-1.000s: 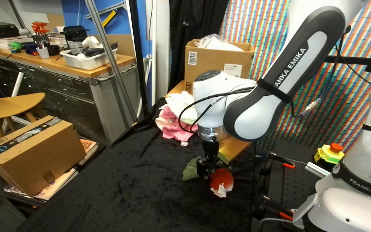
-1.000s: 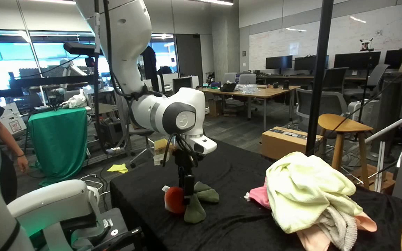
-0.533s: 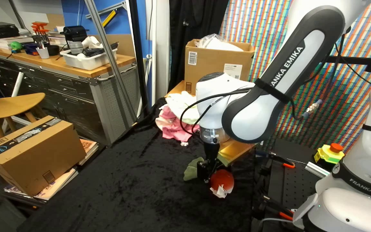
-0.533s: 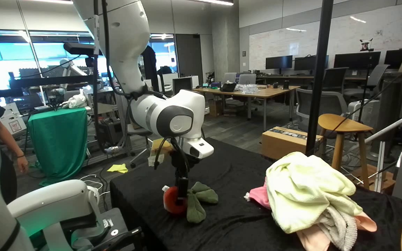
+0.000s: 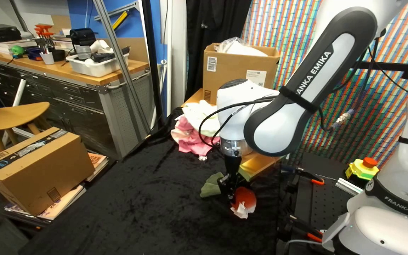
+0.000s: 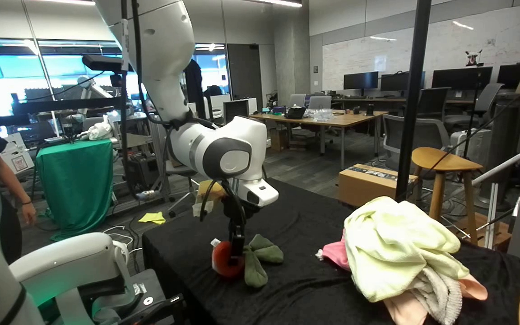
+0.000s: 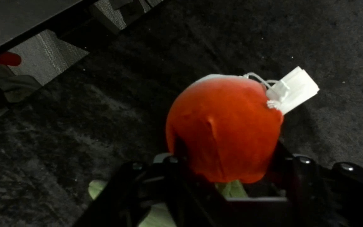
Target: Pile up all the objects on the table
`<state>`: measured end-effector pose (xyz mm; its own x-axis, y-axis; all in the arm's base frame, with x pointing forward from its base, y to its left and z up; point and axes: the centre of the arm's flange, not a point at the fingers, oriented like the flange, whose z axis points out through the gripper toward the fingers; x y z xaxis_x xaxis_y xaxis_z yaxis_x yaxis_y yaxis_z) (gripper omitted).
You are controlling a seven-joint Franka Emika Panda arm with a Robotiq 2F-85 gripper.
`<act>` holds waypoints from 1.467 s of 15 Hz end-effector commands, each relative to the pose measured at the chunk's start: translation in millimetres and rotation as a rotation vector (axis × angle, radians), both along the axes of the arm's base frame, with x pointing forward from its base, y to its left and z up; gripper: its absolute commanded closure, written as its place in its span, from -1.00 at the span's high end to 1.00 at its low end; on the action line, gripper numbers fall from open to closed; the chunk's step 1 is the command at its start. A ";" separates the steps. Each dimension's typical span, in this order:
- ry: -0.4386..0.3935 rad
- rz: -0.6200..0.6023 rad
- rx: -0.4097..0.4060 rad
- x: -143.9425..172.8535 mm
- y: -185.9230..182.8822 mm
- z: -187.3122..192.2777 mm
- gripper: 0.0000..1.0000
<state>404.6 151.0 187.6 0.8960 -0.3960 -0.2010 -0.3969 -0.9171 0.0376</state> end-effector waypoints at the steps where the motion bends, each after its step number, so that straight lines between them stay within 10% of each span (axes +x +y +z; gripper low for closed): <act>1: -0.025 -0.006 0.012 -1.3 -3.8 1.9 -0.38; 6: -0.049 -0.007 0.004 1.7 -7.8 16.2 -0.86; 22: -0.398 -0.083 -0.224 110.7 -120.3 181.5 -0.81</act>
<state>480.5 44.2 338.5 0.8462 -0.4825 0.2261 -0.5037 -0.8627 0.0443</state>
